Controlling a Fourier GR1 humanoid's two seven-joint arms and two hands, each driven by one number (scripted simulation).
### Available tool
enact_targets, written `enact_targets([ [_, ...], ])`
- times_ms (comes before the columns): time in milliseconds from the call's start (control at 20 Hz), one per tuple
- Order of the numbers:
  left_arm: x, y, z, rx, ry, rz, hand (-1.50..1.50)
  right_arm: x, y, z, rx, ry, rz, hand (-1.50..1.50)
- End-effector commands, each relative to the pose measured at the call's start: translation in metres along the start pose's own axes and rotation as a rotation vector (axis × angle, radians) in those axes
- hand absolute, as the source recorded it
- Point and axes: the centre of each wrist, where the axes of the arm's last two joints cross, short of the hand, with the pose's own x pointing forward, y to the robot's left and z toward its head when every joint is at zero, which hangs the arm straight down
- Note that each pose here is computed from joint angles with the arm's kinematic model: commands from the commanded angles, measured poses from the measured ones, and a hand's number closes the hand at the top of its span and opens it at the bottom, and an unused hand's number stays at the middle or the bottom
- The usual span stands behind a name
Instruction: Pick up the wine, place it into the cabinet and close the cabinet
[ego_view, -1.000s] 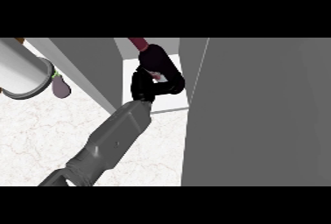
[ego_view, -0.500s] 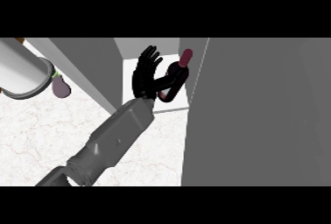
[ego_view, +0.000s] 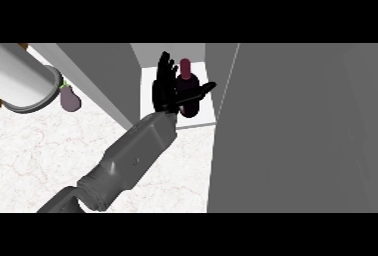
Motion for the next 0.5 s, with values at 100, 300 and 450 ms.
enact_targets([
  [100, 0.006, -0.007, -0.005, -0.074, -0.041, -0.097, -1.50, -0.009, -0.002, -0.002, -0.007, 0.006, -0.002, -1.50],
  [300, 0.007, -0.013, -0.003, -0.096, -0.087, -0.118, -1.50, -0.002, -0.001, 0.007, -0.018, 0.020, -0.006, -1.50],
  [450, 0.004, -0.014, 0.004, -0.099, -0.105, -0.091, -1.50, -0.002, 0.000, 0.009, -0.008, 0.019, 0.000, -1.50],
])
